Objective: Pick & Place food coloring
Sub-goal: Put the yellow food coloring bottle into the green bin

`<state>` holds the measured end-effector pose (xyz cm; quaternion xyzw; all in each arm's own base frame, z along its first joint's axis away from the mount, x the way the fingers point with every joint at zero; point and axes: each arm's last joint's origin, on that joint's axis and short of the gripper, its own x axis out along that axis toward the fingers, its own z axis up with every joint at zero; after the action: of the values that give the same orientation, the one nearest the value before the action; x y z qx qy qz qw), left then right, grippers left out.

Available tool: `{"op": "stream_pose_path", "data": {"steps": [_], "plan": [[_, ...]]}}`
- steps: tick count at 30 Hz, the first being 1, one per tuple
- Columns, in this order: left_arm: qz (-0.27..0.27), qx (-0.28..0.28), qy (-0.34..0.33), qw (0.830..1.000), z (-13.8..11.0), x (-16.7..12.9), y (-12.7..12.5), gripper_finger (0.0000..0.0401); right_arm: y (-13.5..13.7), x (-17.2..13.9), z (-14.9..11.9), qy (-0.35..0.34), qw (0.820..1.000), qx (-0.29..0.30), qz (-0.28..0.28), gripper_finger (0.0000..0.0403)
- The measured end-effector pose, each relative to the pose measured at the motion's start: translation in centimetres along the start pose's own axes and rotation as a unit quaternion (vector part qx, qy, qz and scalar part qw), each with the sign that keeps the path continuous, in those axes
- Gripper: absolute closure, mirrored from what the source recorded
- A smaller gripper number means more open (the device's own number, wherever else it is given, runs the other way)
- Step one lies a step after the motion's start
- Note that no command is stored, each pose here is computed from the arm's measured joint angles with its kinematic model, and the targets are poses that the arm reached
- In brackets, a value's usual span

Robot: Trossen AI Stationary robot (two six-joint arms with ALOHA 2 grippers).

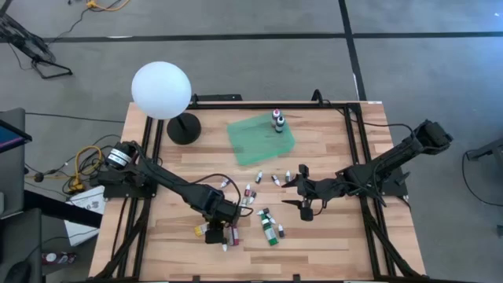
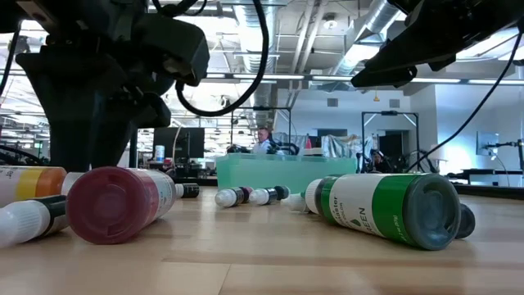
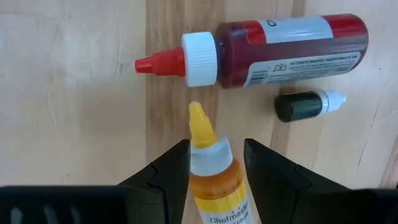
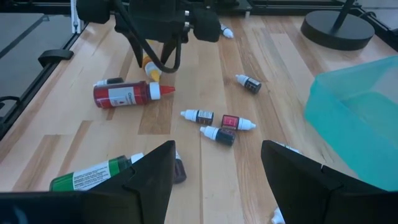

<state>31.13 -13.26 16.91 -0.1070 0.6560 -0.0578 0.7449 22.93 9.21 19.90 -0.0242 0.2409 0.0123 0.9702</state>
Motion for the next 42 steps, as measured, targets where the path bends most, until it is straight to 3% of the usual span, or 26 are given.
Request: {"op": "stream_pose_path", "data": {"steps": [14,24,42], "plan": [[0.004,0.005,-0.001,1.0,0.0,0.0,0.0,0.0258,0.0,0.0,0.0,0.0,1.0,0.002,0.0,0.0173],[0.017,-0.015,0.043,0.999,-0.2,2.1,0.4,0.0257,0.0,0.0,0.0,0.0,1.0,0.002,0.0,0.0173],[0.028,-0.002,0.075,0.997,-0.7,2.0,0.7,0.0257,0.0,0.0,0.0,0.0,1.0,0.002,-0.001,0.0173]]}}
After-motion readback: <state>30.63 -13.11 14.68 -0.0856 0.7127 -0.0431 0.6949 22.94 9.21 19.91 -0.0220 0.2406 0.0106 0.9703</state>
